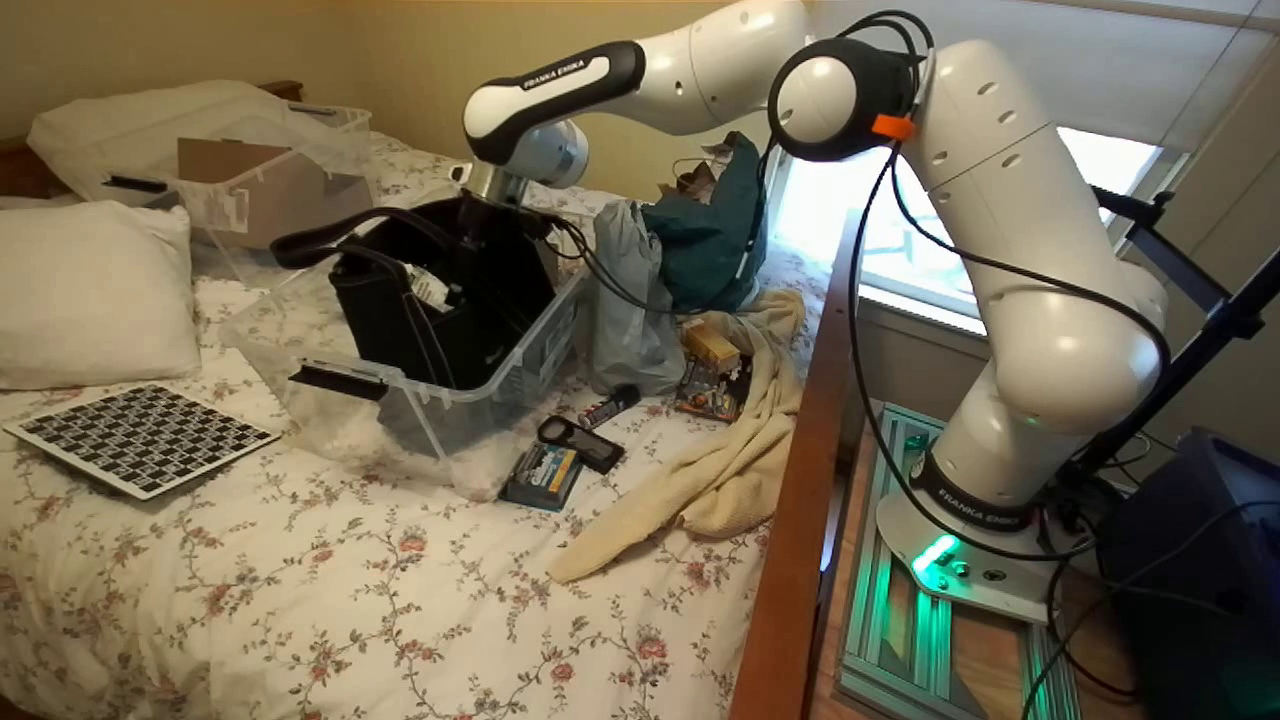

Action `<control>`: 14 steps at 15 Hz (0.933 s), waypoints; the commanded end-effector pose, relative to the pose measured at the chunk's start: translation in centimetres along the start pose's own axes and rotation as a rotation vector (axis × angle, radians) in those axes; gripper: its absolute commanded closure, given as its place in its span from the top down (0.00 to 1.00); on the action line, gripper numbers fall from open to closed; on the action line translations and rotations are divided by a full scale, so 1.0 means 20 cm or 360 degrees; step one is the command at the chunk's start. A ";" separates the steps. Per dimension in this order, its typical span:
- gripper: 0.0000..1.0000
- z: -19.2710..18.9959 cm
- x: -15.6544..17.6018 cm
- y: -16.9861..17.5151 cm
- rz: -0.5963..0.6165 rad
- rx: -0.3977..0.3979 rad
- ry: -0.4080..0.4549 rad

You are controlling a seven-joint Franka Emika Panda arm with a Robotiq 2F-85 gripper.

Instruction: Pick up the small white box and place it in the shopping bag

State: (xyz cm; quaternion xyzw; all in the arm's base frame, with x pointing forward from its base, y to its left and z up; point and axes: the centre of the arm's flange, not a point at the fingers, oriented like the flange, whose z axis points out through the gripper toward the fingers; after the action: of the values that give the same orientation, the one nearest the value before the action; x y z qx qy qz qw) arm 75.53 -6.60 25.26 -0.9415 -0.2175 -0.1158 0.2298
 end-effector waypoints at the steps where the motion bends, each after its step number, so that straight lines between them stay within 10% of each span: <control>1: 0.87 0.00 0.04 0.00 0.0009 0.0173 0.0023; 14: 1.00 -0.24 0.15 -0.10 -0.0041 -0.0184 0.0303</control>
State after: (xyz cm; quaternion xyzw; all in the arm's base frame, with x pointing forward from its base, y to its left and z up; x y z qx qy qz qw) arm 77.30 -6.96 30.33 -0.9361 -0.1990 -0.1996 0.2106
